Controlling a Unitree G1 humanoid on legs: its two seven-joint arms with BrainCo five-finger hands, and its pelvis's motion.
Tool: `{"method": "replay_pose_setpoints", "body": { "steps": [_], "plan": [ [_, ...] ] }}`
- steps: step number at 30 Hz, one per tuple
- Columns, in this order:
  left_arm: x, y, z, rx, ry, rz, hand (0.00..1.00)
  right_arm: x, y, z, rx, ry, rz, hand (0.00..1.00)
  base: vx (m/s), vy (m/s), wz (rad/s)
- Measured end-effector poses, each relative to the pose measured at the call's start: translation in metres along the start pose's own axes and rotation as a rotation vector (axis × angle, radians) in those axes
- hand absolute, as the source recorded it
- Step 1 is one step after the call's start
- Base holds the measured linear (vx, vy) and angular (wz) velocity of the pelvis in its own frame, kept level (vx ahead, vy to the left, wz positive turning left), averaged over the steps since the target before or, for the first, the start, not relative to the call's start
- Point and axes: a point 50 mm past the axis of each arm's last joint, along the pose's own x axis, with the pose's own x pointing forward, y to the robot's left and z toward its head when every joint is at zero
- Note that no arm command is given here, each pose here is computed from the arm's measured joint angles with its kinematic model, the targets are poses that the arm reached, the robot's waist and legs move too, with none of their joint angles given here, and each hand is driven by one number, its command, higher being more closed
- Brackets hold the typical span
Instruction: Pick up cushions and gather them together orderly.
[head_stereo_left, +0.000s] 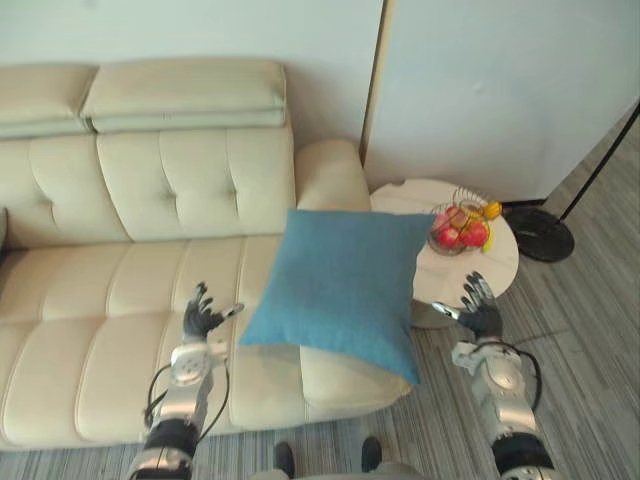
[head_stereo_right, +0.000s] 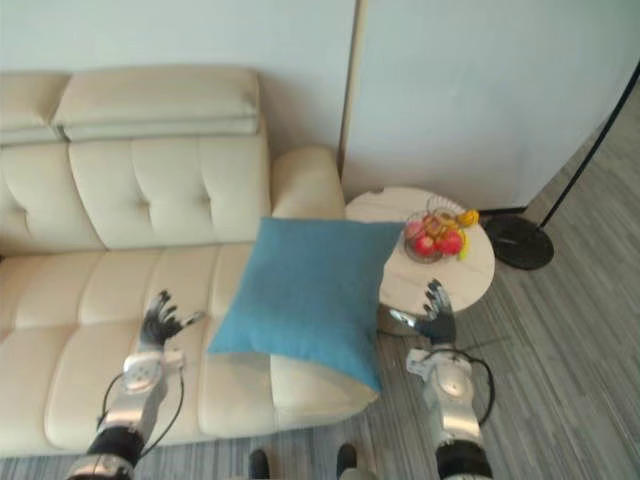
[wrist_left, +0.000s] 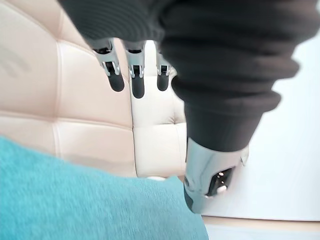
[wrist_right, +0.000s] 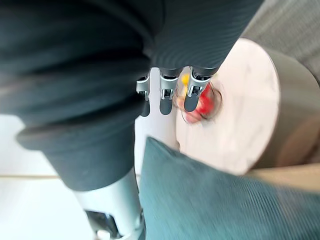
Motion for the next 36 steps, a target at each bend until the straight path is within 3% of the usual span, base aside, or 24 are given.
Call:
{"method": "replay_pose_setpoints", "body": {
  "steps": [3,12,21,22,32,36],
  "plan": [
    [0.014,-0.035,0.029,-0.074,-0.065,-0.047,0.0,0.009,0.016,0.01,0.053,-0.03,0.019,0.0,-0.08,-0.03,0.13],
    [0.03,-0.09,0.072,-0.108,-0.117,-0.145,0.0,0.031,0.059,0.056,0.145,-0.17,0.062,0.0,-0.11,-0.029,0.05],
    [0.04,-0.111,0.123,-0.098,-0.242,-0.178,0.0,0.051,0.089,0.098,0.212,-0.284,0.079,0.0,-0.02,-0.001,0.0],
    [0.04,-0.112,0.125,-0.099,-0.248,-0.177,1.0,0.053,0.09,0.1,0.212,-0.287,0.08,1.0,0.0,0.0,0.0],
    [0.049,-0.102,0.159,-0.138,-0.327,-0.141,1.0,0.074,0.088,0.122,0.144,-0.317,0.059,1.0,0.0,-0.009,-0.07],
    [0.043,-0.103,0.18,-0.24,-0.389,-0.149,1.0,0.074,0.089,0.128,0.117,-0.343,0.059,1.0,0.02,-0.026,-0.03]
  ]
}}
